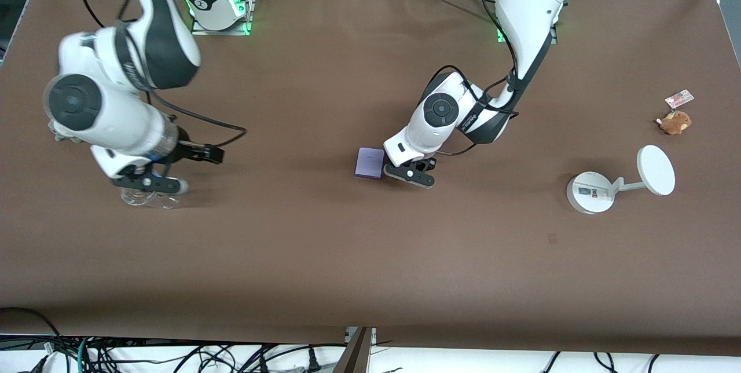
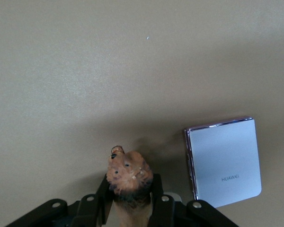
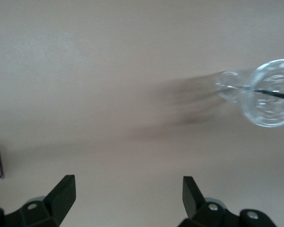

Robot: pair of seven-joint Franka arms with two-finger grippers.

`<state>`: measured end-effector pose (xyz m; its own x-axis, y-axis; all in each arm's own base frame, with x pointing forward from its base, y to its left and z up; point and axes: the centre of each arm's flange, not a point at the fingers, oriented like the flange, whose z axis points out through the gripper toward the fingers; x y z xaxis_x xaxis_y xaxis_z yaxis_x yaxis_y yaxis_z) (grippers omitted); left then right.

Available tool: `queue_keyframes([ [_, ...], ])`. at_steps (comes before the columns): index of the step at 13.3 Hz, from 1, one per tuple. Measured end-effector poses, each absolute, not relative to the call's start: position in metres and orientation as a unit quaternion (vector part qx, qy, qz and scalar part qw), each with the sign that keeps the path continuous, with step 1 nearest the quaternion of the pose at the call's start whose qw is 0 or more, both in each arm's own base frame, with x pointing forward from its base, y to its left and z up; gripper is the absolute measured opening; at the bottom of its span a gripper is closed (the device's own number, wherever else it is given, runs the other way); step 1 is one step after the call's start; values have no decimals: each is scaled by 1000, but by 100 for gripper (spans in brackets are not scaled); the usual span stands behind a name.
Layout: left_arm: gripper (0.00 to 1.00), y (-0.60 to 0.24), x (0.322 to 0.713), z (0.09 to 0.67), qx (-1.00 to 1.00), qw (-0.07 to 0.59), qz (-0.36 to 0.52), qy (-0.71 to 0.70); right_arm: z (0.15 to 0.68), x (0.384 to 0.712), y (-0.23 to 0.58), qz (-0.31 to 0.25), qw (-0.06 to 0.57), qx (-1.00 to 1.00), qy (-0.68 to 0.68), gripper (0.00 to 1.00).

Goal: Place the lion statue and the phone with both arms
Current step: 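Lift the lion with the left gripper while the right gripper reaches the phone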

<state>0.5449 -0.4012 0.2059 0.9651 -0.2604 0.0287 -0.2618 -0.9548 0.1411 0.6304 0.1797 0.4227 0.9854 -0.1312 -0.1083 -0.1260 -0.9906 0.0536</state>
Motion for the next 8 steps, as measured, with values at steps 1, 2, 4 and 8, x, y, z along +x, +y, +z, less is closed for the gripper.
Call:
queue_keyframes([
  [1,36,-398,546,211,989,64,-6,-132,412,631,194,-53,24,996,-69,100],
  [2,36,-392,547,221,990,49,-26,-130,403,630,208,-49,25,996,-76,100],
  [4,36,-360,556,252,991,12,-75,-113,382,627,242,-40,25,995,-89,100],
  [8,36,-225,599,283,990,-30,-134,-32,334,617,306,-19,17,993,-117,100],
])
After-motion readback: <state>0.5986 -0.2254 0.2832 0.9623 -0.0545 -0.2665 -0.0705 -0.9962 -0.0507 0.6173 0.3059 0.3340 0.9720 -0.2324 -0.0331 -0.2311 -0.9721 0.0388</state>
